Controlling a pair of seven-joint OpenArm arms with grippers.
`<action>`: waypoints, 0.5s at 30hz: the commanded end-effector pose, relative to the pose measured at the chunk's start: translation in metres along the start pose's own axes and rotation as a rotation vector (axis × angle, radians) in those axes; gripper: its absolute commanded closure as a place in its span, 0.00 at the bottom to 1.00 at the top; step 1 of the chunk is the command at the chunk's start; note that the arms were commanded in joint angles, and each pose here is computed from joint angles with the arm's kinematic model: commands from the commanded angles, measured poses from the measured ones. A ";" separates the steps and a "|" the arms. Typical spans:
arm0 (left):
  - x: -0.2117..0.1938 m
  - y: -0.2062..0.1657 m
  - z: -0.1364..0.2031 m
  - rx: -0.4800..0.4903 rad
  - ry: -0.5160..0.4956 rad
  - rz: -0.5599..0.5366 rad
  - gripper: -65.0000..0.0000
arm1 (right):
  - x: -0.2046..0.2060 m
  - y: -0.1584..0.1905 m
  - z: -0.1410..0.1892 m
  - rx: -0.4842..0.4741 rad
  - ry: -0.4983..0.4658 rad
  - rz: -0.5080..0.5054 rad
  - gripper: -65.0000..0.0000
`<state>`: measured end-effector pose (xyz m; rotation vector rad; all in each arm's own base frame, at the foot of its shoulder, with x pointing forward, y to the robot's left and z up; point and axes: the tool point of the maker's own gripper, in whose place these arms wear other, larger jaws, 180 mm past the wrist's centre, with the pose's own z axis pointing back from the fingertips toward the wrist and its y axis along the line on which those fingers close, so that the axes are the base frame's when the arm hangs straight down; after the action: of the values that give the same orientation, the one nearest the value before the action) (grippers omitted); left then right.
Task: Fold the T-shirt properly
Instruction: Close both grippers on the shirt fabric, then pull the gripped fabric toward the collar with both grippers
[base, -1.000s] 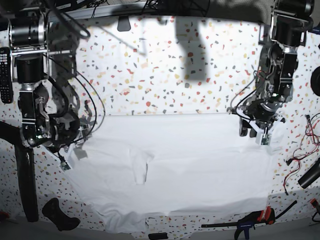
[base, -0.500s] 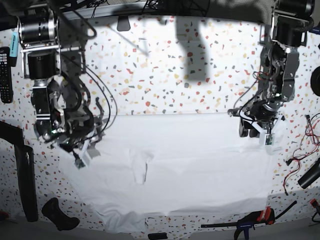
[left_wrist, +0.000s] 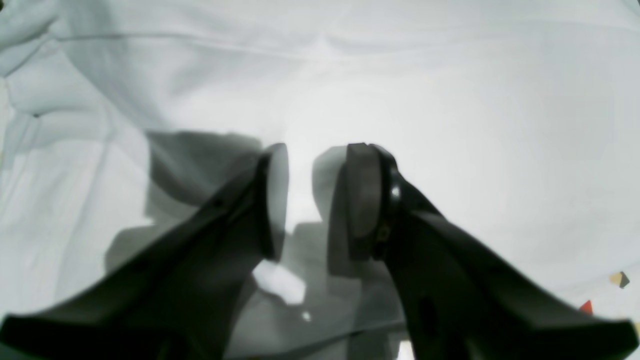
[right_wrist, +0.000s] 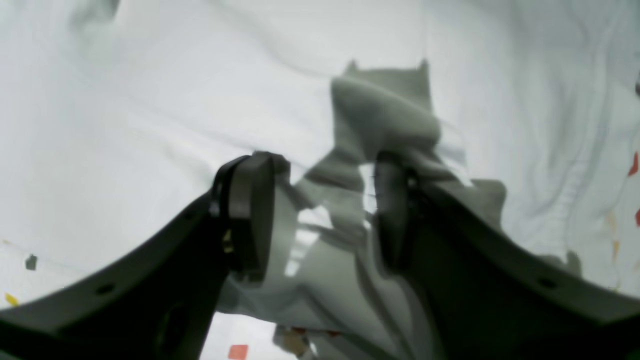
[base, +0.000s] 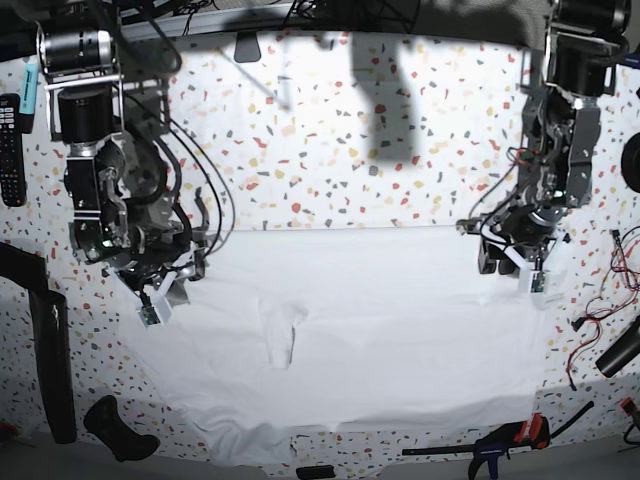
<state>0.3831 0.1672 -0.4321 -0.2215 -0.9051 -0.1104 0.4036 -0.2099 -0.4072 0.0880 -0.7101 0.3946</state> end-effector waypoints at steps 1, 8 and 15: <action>-0.012 0.001 0.001 0.000 0.063 -0.008 0.70 | 0.008 -0.007 0.005 -0.013 -0.005 0.016 0.51; -0.016 0.001 0.009 0.032 0.062 -0.017 0.70 | 0.000 -0.003 0.006 -0.008 0.015 0.020 0.51; -0.020 -0.015 0.031 0.040 0.038 -0.109 0.70 | -0.010 0.024 0.017 0.022 -0.014 0.074 0.51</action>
<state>0.3443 0.1601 -0.4278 -0.1342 -0.8991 -0.1842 0.3719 -0.1912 -0.4096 0.0949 -0.7155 0.4600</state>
